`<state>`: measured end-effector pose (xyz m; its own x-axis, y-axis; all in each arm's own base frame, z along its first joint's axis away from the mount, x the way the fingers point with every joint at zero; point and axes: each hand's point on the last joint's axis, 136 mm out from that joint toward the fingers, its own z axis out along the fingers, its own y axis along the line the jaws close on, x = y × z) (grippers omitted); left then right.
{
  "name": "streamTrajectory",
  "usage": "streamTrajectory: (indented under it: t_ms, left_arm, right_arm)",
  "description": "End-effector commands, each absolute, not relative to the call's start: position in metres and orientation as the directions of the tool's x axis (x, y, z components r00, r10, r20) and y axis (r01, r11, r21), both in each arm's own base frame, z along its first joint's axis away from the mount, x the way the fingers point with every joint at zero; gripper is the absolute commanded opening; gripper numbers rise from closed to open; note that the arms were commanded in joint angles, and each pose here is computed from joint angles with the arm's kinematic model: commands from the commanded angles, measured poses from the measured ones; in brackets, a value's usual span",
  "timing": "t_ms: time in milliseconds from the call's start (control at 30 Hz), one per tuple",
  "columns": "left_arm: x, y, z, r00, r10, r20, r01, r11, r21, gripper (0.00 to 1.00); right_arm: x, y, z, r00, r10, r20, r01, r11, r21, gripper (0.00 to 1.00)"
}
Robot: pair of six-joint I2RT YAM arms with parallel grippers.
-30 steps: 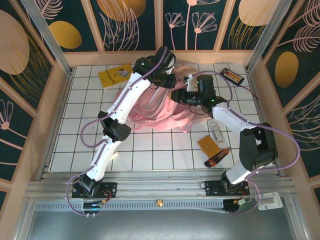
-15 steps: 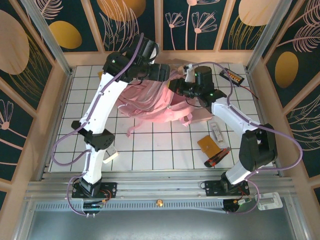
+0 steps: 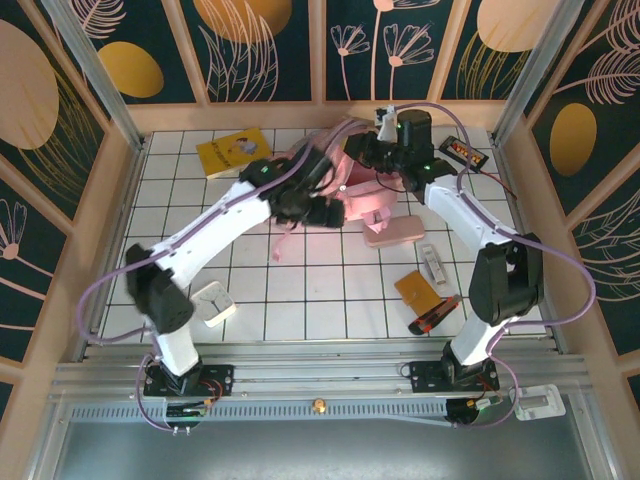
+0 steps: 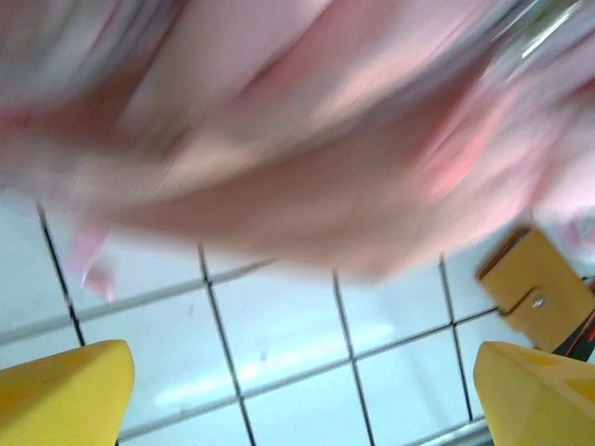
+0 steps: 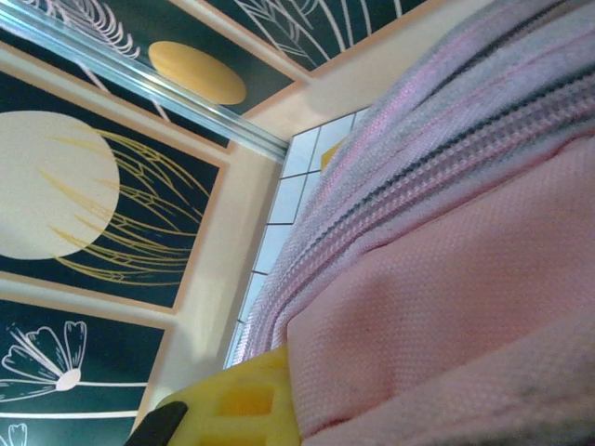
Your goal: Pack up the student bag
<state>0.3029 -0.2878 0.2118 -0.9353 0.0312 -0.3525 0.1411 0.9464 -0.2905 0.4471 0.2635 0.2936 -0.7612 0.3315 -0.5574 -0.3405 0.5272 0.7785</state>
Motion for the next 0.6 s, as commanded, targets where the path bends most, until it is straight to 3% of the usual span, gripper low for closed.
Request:
streamTrajectory:
  t_ms: [0, 200, 400, 567]
  left_arm:
    - [0.313, -0.276, 0.278, -0.856, -0.316, -0.410, 0.037, 0.752, -0.658, 0.93]
    - [0.304, -0.273, 0.293, -0.857, -0.320, -0.404, 0.157, 0.585, -0.796, 0.90]
    - [0.304, -0.288, 0.285, -0.897, -0.160, -0.413, 0.275, 0.530, -0.802, 0.88]
    - [0.303, -0.285, 0.269, -0.907, -0.166, -0.388, 0.248, 0.535, -0.808, 0.84]
  right_arm:
    - [0.458, 0.263, 0.343, -0.666, 0.360, -0.654, -0.456, 0.498, 0.738, 0.00]
    - [0.457, 0.275, 0.344, -0.680, 0.349, -0.645, -0.442, 0.507, 0.740, 0.00]
    - [0.454, 0.289, 0.346, -0.665, 0.363, -0.653, -0.412, 0.550, 0.726, 0.00]
    - [0.446, 0.305, 0.346, -0.679, 0.338, -0.652, -0.426, 0.542, 0.724, 0.00]
